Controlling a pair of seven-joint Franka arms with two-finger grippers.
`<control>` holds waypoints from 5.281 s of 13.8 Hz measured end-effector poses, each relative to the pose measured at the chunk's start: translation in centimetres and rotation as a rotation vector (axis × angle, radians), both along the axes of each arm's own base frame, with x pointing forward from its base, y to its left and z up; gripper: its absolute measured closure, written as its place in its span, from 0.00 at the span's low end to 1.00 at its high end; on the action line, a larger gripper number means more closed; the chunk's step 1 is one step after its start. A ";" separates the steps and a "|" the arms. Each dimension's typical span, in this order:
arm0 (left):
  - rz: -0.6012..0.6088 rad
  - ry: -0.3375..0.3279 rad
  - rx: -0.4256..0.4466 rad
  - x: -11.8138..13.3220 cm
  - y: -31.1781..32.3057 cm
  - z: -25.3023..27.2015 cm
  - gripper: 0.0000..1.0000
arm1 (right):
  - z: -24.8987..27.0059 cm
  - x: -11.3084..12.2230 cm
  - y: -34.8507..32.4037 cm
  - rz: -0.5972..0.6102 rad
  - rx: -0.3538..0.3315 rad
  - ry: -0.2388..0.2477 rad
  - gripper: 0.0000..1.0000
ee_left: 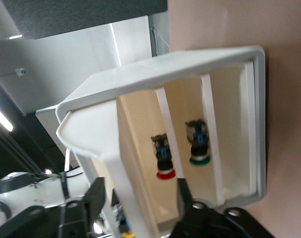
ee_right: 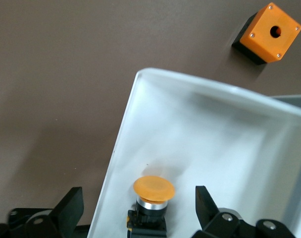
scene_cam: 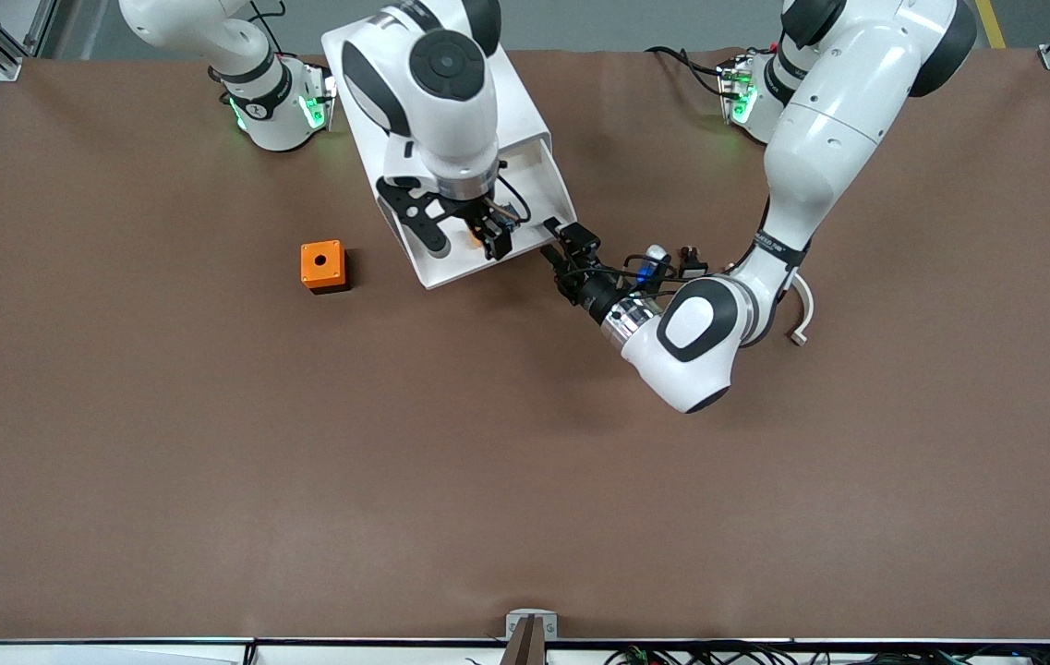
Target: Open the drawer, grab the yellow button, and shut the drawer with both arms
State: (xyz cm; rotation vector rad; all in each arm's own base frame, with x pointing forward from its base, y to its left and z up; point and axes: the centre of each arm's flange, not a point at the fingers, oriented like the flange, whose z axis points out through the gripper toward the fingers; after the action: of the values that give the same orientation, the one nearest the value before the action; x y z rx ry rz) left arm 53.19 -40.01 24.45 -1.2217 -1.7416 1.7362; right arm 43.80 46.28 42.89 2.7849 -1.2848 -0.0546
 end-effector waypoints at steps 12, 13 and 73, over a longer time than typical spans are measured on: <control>-0.091 -0.568 -0.262 7.2 5.9 2.9 0.06 | -1.7 -2.5 2.9 -0.068 -0.017 -0.007 0.07; -0.109 -0.630 -0.244 7.8 6.3 2.8 0.06 | -1.7 -2.6 3.0 -0.067 -0.017 -0.006 0.12; -0.916 -1.144 -0.469 -13.3 -19.7 10.3 0.00 | -6.2 19.4 -51.7 0.785 0.158 0.100 0.00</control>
State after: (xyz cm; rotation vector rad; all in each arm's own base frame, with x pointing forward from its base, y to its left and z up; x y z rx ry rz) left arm 39.87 -59.72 34.79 -2.9621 -0.7505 0.8581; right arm 63.16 -5.45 36.68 3.1474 -0.1115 -0.2483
